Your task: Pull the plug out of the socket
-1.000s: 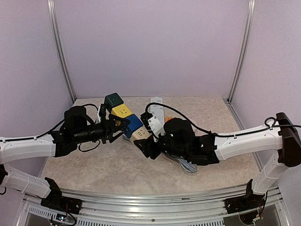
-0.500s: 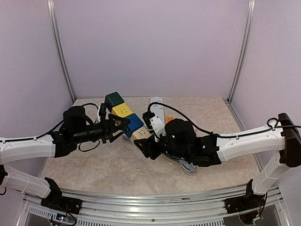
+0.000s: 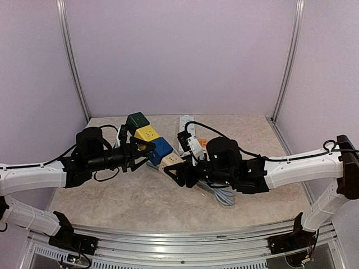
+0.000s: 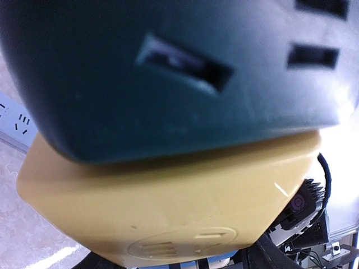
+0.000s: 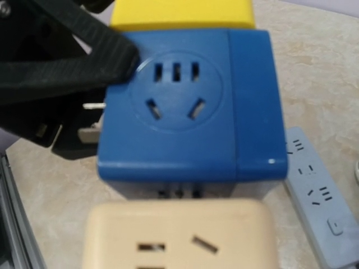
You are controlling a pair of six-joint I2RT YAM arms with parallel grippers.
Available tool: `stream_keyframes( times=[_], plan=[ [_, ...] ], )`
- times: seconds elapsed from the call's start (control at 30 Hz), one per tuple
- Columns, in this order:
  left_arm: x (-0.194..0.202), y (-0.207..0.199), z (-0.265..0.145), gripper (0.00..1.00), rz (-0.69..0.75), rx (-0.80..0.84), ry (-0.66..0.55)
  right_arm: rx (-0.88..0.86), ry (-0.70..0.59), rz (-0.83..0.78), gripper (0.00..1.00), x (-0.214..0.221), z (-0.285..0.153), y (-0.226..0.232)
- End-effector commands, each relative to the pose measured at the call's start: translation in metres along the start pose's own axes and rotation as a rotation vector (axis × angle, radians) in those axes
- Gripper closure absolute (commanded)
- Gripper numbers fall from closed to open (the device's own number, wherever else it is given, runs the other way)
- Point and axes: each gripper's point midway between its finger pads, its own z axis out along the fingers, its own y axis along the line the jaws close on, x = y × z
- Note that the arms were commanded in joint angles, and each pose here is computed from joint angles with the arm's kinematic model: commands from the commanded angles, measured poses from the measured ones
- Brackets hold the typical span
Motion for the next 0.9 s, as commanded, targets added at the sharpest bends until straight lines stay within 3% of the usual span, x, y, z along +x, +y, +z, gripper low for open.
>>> stream_keyframes(
  times=[0.0, 0.23, 0.53, 0.7, 0.87],
  plan=[
    [-0.031, 0.035, -0.011, 0.66, 0.073, -0.129, -0.141, 0.146, -0.179, 0.038, 1.0, -0.054, -0.026, -0.035],
    [-0.034, 0.033, -0.011, 0.66, 0.068, -0.123, -0.151, 0.25, -0.134, -0.165, 1.0, -0.047, -0.016, -0.01],
    [-0.033, 0.036, -0.012, 0.66, 0.068, -0.131, -0.149, 0.269, -0.162, -0.133, 1.0, -0.053, -0.023, -0.011],
    [-0.038, 0.046, -0.018, 0.66, 0.07, -0.157, -0.14, 0.401, -0.132, -0.167, 1.0, -0.059, -0.045, -0.04],
    [-0.041, 0.053, -0.025, 0.66, 0.085, -0.181, -0.133, 0.572, -0.032, -0.128, 1.0, -0.049, -0.073, -0.109]
  ],
)
